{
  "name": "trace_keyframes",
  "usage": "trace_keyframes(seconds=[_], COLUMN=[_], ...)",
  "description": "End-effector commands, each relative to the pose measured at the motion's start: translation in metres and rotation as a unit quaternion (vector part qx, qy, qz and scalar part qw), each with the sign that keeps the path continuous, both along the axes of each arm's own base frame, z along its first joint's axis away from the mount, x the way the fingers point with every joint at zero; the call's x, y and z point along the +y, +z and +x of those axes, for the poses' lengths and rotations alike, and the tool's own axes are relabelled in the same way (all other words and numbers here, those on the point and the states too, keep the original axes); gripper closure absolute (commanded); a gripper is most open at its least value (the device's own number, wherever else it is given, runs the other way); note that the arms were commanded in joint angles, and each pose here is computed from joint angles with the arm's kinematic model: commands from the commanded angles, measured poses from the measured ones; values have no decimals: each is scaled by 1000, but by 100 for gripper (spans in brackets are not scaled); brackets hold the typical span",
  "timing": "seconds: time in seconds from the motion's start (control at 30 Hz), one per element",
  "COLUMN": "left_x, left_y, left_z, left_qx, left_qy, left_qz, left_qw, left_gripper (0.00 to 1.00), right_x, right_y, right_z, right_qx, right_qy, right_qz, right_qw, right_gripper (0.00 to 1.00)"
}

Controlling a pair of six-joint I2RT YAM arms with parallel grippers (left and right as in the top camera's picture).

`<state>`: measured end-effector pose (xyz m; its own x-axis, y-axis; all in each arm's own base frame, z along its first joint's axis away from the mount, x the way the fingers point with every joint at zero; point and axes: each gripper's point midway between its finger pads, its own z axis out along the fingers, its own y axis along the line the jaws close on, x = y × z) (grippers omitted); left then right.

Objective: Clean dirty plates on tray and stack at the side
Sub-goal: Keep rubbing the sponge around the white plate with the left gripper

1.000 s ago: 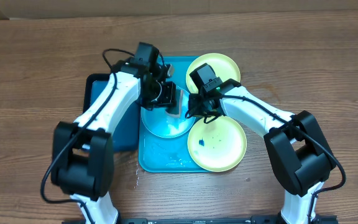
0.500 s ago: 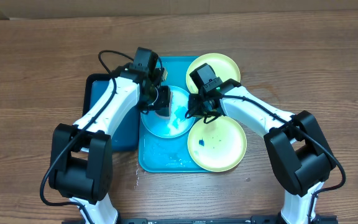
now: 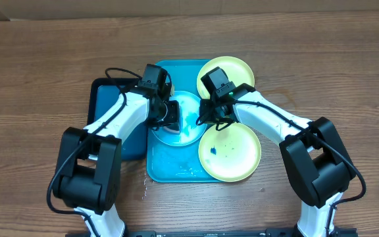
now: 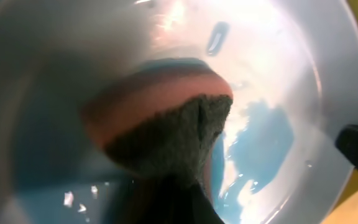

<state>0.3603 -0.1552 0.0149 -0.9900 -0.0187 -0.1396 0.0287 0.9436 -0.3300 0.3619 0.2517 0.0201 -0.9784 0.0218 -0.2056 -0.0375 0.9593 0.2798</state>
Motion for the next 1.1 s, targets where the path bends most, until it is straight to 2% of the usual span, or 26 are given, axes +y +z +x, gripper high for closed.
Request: trace_keyframes(seconds=[0.0, 0.2, 0.4, 0.47, 0.73, 1.07], left_x=[-33, -36, -21, -14, 21, 27], left_y=[-13, 16, 68, 73, 43, -6], left_z=[-21, -6, 17, 22, 16, -8], left_qx=[48, 45, 6, -8, -5, 18], left_qy=[-26, -24, -27, -24, -2, 2], left_qz=[-67, -110, -105, -80, 50, 63], left_qw=[996, 993, 994, 996, 999, 998], left_gripper=[96, 96, 96, 96, 96, 96], right_x=[6, 6, 6, 6, 7, 7], right_y=[4, 4, 4, 4, 4, 4], right_z=[3, 3, 3, 3, 2, 3], right_qx=[-5, -5, -5, -5, -4, -4], right_qy=[4, 4, 4, 4, 4, 4], right_qz=[11, 11, 11, 11, 12, 12], right_qw=[1000, 1000, 1000, 1000, 1000, 1000], right_gripper=[96, 96, 96, 96, 96, 96])
